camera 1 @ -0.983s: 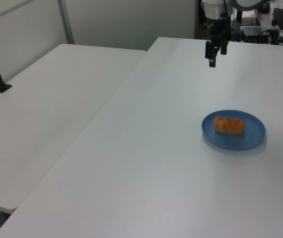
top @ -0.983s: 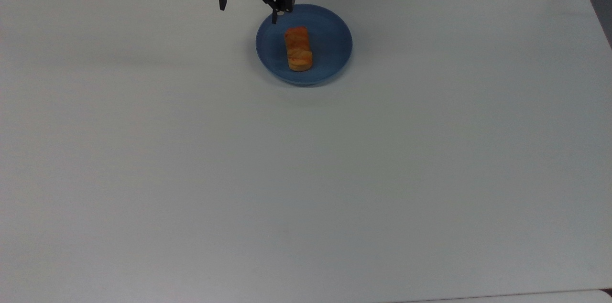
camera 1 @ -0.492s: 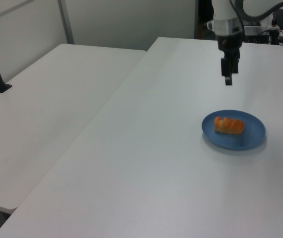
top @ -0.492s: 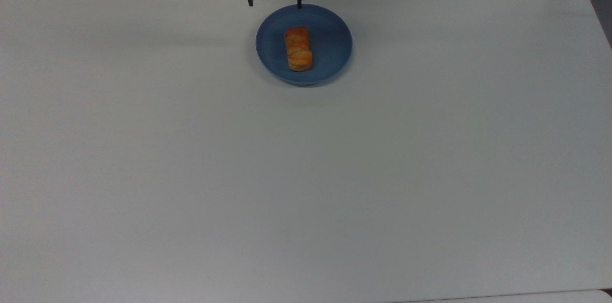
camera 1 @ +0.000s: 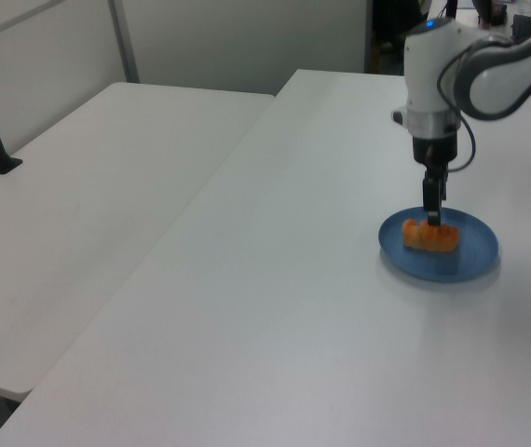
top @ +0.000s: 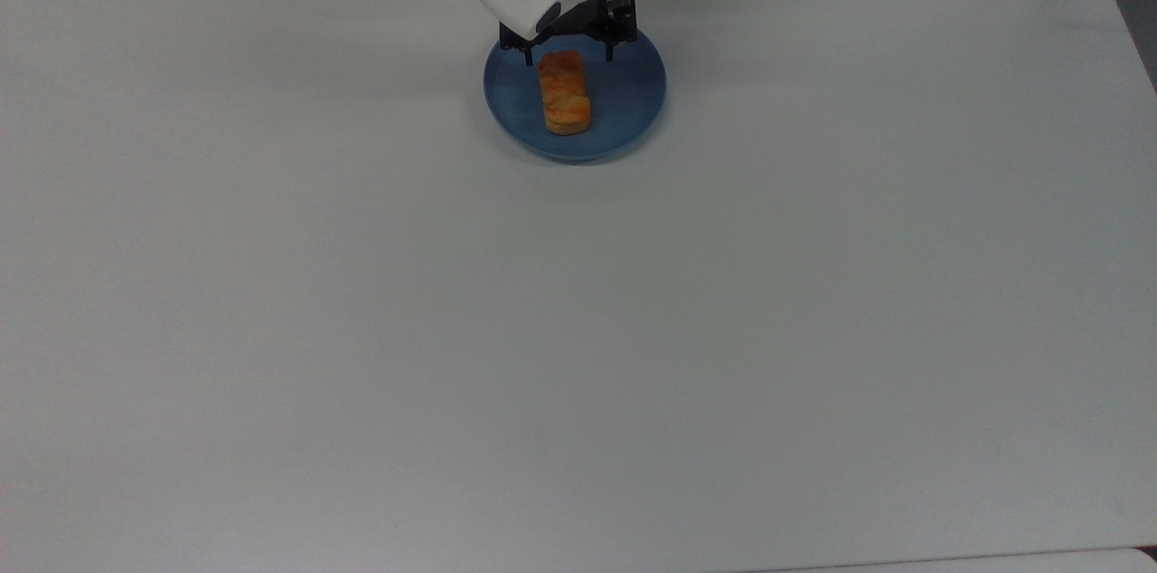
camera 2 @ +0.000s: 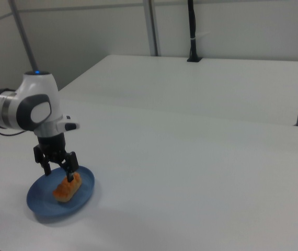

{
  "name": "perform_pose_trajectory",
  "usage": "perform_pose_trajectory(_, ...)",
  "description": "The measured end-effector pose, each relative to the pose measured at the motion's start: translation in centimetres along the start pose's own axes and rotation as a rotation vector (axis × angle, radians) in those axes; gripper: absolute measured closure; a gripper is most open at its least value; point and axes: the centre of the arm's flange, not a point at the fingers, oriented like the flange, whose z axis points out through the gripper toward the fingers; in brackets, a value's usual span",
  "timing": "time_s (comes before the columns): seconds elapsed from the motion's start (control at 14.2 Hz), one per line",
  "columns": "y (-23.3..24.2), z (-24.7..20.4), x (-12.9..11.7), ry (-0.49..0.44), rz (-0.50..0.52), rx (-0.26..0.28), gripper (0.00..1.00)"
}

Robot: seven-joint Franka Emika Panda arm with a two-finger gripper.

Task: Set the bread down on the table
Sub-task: 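Close the gripper on the bread roll and lift it off the plate, then carry the held bread roll away from the plate and lower it to the table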

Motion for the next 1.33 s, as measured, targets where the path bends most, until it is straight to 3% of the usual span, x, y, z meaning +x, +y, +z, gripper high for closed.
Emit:
perform_pose_trajectory(0.21,0.0,3.1,0.6,0.035,0.000,0.013,0.08)
perform_pose_trajectory(0.42,0.0,4.4,1.2,0.049,0.001,0.022,0.21)
perform_pose_trajectory(0.7,0.0,4.7,1.4,0.046,0.001,0.024,0.74)
perform_pose_trajectory(0.84,0.0,4.6,1.4,0.049,0.001,0.024,0.79)
perform_pose_trajectory(1.05,-0.1,2.8,2.1,0.079,0.026,0.027,0.80)
perform_pose_trajectory(1.33,0.5,-5.4,3.5,0.054,0.069,0.023,0.80)
